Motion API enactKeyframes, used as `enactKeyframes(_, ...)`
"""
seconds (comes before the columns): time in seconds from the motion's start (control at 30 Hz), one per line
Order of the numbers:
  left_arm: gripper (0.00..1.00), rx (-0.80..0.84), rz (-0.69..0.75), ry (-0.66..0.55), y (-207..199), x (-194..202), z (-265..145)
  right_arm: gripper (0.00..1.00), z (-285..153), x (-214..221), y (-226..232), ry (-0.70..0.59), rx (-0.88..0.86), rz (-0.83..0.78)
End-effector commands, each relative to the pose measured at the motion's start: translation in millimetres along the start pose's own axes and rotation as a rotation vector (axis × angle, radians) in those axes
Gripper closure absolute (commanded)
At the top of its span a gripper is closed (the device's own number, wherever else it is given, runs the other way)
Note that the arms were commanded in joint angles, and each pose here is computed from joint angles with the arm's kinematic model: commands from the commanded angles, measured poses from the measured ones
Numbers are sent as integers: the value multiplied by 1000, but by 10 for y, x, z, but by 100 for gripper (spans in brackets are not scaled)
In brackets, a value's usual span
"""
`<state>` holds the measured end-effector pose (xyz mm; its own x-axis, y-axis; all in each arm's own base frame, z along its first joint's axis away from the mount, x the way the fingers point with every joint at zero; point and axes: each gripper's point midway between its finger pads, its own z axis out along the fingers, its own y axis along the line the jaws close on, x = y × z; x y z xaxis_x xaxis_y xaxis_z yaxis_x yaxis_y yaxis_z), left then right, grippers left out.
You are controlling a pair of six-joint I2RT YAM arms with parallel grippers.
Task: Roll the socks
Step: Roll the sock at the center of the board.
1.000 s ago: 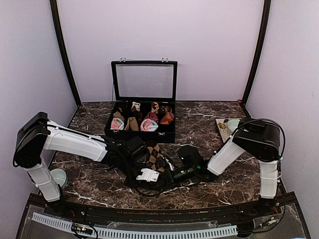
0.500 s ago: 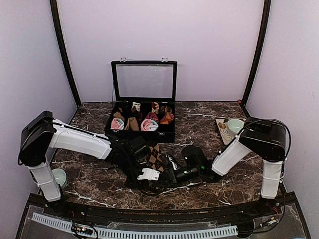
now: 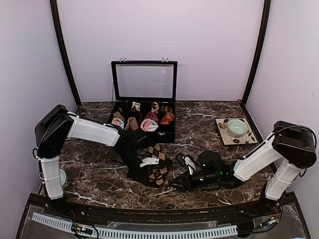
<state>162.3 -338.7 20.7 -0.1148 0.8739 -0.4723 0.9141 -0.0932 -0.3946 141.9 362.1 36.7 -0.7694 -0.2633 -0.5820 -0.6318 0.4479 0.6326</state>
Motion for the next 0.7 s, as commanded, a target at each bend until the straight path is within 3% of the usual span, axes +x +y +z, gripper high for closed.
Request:
enactKeyframes(0.0, 100, 107, -99, 47, -140, 119, 57, 59, -126, -169, 34, -120, 171, -281)
enactKeyframes(0.1, 100, 125, -136, 74, -99, 138, 103, 42, -244, -308, -14, -179, 285, -335)
enactKeyframes(0.3, 100, 88, -142, 97, 18, 122, 115, 57, -657, -611, -222, -397, 451, -239)
enactKeyframes(0.5, 100, 80, -176, 129, 91, 143, 152, 36, -835, -715, -311, -498, 481, -150)
enactKeyframes(0.53, 100, 77, -180, 131, 96, 149, 155, 24, -846, -713, -317, -503, 480, -145)
enactKeyframes(0.57, 100, 77, -183, 132, 99, 149, 157, 5, -856, -702, -352, -501, 486, -125)
enactKeyframes(0.67, 100, 65, -189, 140, 123, 155, 153, 0, -757, -543, -411, -399, 426, -76)
